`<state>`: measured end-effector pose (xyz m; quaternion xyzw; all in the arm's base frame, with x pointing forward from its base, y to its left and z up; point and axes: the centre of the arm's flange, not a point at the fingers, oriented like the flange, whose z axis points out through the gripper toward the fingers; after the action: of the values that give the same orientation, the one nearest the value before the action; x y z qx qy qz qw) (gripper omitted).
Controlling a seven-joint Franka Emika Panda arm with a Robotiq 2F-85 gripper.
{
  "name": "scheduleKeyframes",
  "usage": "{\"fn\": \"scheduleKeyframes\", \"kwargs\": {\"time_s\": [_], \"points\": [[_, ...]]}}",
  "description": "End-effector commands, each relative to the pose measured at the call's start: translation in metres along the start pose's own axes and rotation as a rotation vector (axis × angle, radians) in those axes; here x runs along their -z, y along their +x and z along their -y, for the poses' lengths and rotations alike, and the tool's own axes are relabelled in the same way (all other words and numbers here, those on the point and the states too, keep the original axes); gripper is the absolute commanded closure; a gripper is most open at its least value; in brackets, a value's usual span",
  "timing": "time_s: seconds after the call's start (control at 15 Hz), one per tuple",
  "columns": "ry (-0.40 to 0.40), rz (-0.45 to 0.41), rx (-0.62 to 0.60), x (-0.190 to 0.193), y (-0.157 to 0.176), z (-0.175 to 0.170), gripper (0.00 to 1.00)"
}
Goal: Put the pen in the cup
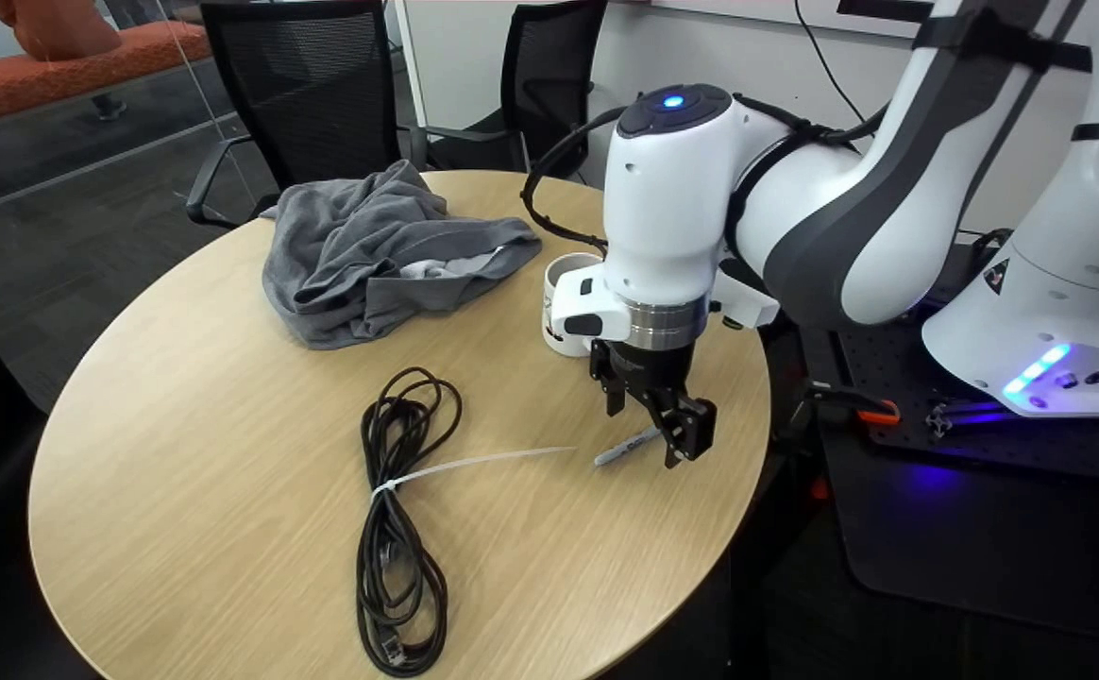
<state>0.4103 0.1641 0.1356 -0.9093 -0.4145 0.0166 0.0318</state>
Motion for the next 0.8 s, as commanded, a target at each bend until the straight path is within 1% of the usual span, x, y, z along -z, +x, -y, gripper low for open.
{"fn": "scheduleKeyframes", "kwargs": {"time_s": [0.0, 0.13, 0.27, 0.53, 0.6, 0.67, 0.73], "points": [[0.003, -0.014, 0.018, -0.0070, 0.0070, -0.0023, 0.36], [0.008, -0.015, 0.019, -0.0098, 0.0071, -0.0019, 0.53], [0.011, -0.016, 0.017, -0.0110, 0.0068, -0.0017, 0.67], [0.015, -0.017, 0.011, -0.0111, 0.0076, -0.0038, 0.97], [0.018, -0.015, 0.004, -0.0095, 0.0079, -0.0038, 1.00], [0.019, -0.015, -0.002, -0.0074, 0.0078, -0.0045, 1.00], [0.030, -0.009, -0.017, -0.0024, 0.0083, -0.0059, 0.97]]}}
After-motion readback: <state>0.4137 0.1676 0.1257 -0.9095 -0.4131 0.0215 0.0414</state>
